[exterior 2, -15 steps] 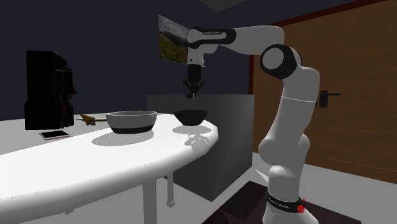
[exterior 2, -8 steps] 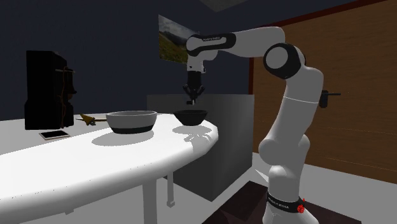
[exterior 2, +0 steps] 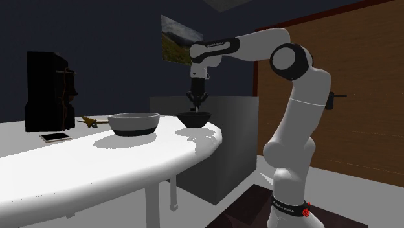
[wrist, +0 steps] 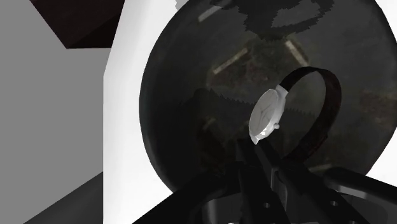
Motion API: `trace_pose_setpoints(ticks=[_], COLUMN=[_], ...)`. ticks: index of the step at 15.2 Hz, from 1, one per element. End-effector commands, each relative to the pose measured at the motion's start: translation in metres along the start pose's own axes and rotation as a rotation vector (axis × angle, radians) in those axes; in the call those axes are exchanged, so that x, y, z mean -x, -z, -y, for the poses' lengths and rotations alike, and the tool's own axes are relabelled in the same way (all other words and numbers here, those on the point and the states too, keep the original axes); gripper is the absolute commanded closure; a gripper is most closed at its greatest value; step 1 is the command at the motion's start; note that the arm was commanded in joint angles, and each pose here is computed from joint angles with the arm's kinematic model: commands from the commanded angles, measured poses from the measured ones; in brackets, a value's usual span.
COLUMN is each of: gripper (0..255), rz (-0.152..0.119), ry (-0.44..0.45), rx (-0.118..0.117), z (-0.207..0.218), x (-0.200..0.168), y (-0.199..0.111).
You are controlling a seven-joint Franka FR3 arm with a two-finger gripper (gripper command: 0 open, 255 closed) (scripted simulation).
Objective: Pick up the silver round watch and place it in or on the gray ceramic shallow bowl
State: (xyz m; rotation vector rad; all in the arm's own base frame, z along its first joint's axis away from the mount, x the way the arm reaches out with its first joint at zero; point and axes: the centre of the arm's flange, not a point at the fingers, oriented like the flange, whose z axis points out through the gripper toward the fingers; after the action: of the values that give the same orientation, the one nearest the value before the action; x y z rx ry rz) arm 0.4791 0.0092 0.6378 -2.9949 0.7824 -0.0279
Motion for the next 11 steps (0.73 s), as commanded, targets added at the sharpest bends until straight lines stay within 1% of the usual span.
trace_pose_setpoints(ticks=[1,3,4,9,11], gripper=[255,255,0,0,0], rz=[0.0,0.0,0.0,0.0,0.0], ry=[0.0,0.0,0.0,0.0,0.0], rx=[0.0,0.0,0.0,0.0,0.0], z=[0.0,0.0,0.0,0.0,0.0], x=[0.0,0.0,0.0,0.0,0.0], y=[0.0,0.0,0.0,0.0,0.026])
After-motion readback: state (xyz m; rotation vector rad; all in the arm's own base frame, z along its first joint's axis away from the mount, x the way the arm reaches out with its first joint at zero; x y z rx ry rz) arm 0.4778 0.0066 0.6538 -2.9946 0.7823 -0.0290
